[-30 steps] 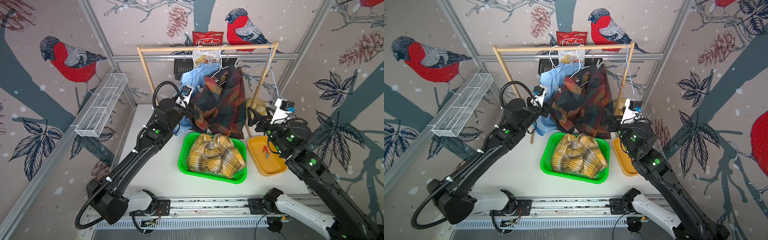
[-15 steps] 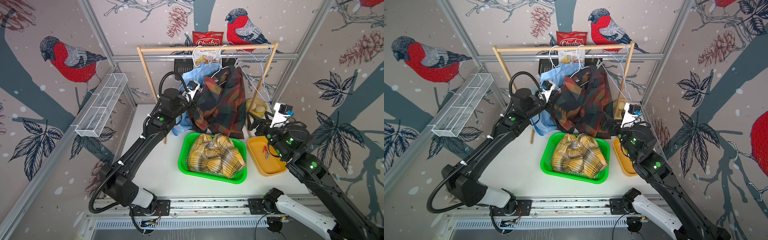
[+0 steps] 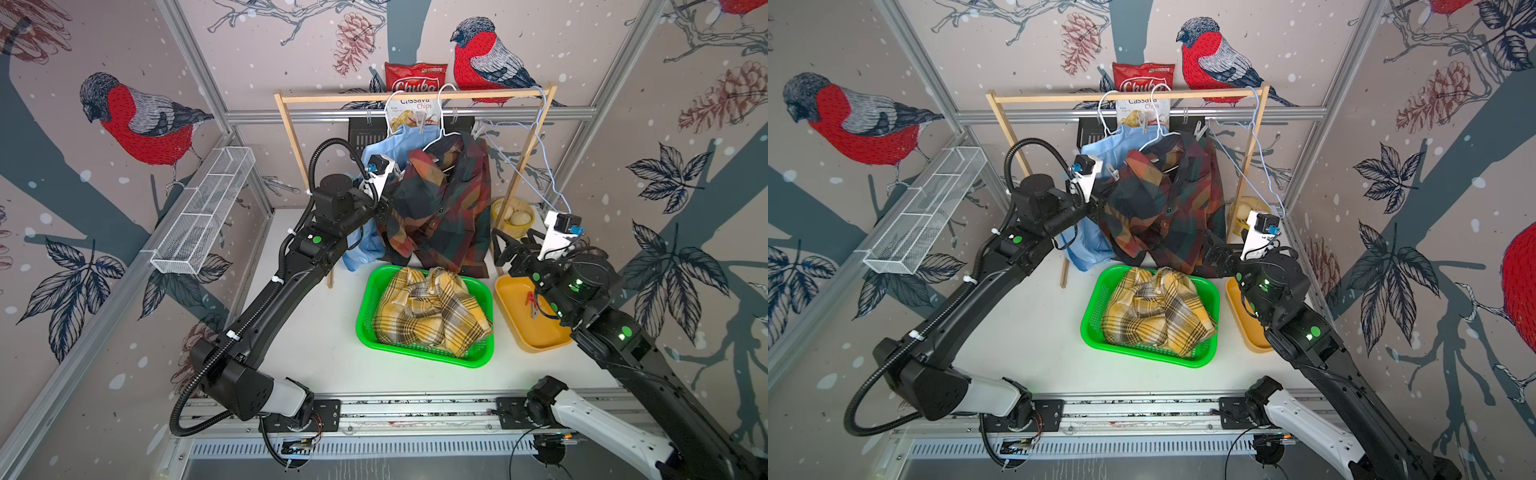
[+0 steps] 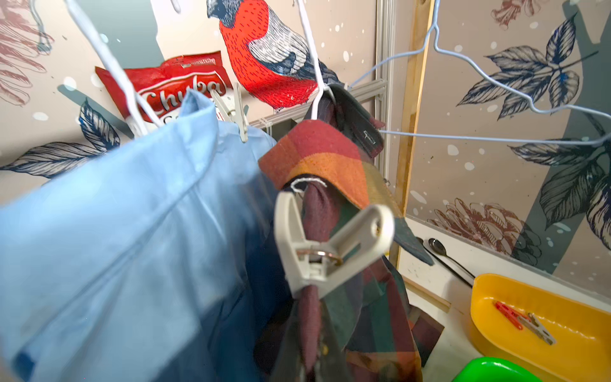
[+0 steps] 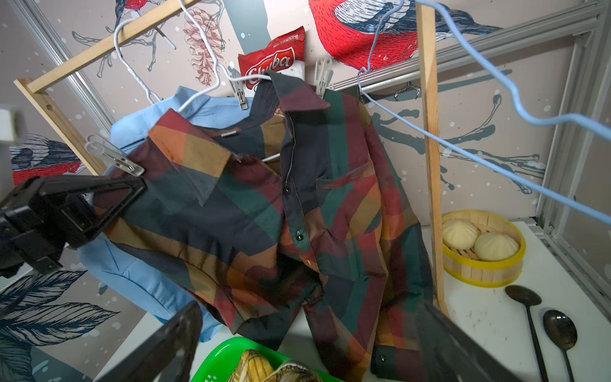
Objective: Remove the clothespins securing long-sleeve shirts to the hanger
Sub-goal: Pick up the hanger from the clothesline.
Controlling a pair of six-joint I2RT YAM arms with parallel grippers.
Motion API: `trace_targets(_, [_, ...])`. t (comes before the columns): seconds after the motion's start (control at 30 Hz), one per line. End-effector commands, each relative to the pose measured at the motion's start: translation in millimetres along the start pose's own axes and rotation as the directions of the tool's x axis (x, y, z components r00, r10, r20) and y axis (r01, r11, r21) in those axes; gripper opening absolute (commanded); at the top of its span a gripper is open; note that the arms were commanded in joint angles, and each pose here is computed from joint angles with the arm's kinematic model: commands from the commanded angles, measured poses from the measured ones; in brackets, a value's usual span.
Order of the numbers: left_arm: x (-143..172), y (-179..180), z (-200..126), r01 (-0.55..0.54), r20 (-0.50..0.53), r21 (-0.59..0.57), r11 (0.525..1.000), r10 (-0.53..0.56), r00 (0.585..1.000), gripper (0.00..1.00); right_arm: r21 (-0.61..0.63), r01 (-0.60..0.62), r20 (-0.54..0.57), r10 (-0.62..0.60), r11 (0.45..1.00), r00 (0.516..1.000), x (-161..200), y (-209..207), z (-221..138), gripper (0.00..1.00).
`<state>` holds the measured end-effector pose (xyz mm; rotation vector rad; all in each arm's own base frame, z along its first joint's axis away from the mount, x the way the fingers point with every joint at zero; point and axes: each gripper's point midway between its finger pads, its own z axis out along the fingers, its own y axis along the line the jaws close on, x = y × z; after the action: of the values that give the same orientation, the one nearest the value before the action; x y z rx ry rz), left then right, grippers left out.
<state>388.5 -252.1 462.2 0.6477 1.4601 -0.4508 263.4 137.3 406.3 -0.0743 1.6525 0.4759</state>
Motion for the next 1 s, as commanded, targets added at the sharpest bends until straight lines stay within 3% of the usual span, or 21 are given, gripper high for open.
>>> trace_targets(0.0, [-53, 4, -12, 0.024, 0.16, -0.048, 0.999, -0.016, 0.987, 0.0, -0.072, 0.011, -0.023, -0.012, 0.997, 1.0, 7, 15, 7, 1.0])
trace_targets(0.27, [-94, -2, -24, -0.007, 0.216, -0.102, 0.995, 0.029, 0.976, 0.0, -0.215, 0.054, -0.103, -0.077, 0.975, 0.992, 39, 65, 28, 1.0])
trace_targets(0.63, [-120, -28, -60, 0.04, 0.247, -0.047, 0.998, -0.027, 0.969, 0.0, -0.537, 0.074, -0.106, -0.154, 0.841, 0.982, 107, 210, 43, 1.0])
trace_targets(0.77, [-130, -40, -81, 0.053, 0.257, -0.01, 0.999, -0.049, 0.965, 0.0, -0.496, 0.054, -0.103, -0.121, 0.867, 0.987, 121, 227, 75, 1.0])
trace_targets(0.97, [-151, -45, -137, 0.089, 0.311, 0.029, 0.996, -0.094, 0.946, 0.0, -0.344, 0.036, 0.017, -0.032, 0.938, 0.999, 90, 211, 107, 1.0])
